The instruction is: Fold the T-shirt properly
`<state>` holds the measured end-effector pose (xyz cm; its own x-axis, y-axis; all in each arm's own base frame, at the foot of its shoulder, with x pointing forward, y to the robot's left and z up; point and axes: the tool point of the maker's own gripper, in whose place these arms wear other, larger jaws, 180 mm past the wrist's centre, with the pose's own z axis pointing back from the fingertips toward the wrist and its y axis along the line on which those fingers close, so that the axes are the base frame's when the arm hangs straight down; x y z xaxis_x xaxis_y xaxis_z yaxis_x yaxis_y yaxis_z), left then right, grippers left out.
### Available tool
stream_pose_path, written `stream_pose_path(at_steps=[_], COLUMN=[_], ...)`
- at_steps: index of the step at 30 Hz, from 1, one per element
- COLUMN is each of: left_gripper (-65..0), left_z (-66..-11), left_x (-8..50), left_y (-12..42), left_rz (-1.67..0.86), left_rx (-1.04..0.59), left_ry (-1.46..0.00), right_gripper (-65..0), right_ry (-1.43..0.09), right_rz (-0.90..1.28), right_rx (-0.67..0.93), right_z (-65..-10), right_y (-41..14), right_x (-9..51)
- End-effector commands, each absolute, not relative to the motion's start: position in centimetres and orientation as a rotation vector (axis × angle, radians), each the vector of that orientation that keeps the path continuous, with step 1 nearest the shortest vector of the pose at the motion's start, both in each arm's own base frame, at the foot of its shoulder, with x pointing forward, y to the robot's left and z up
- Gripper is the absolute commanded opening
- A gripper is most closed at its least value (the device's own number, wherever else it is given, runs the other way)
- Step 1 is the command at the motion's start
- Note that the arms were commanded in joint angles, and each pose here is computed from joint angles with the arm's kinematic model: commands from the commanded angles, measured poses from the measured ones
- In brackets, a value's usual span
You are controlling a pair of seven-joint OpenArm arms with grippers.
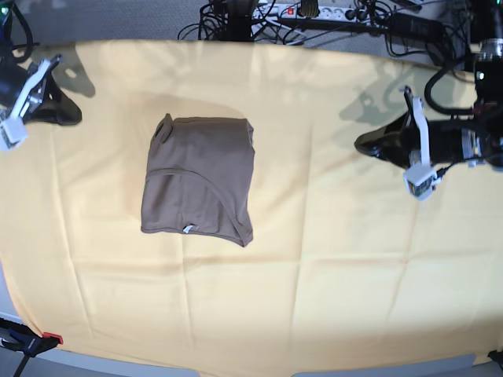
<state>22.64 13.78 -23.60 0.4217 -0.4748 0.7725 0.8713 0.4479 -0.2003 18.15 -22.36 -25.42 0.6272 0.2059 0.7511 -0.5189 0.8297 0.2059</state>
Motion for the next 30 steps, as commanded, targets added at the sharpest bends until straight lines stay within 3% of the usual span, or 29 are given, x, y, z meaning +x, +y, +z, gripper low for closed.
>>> stream_pose_path(at_steps=[1,8,16,26,30], left_gripper=[-65.0,-65.0,-65.0,-65.0,-65.0], left_z=[-22.1,-22.1,-23.8,-27.8,-31.2], left_x=[22.0,16.5,8.7,-1.4,-4.9], left_y=[13.8,15.7,16.9,14.6,14.5], left_rz=[-0.943,-0.849,-0.737,-0.395,-0.304], left_rx=[-0.664,-0.585,-0.568,-0.754,-0.772], left_ry=[-0.739,-0.683,-0.47,-0.231,-0.088], right_gripper=[-65.0,-65.0,-65.0,-65.0,-65.0], right_ry=[-0.827,-0.702,-0.45,-0.098,-0.04], right_rz=[0.453,0.419,0.301,0.052,-0.043], right_rx=[0.418,0.323,0.355,0.608,0.741], right_z=[-24.0,-24.4,-27.5,-32.6,-35.4], right_y=[-22.4,-24.0,-24.1,-20.9,-18.4], right_x=[18.1,13.0,5.6,-5.2,-6.7])
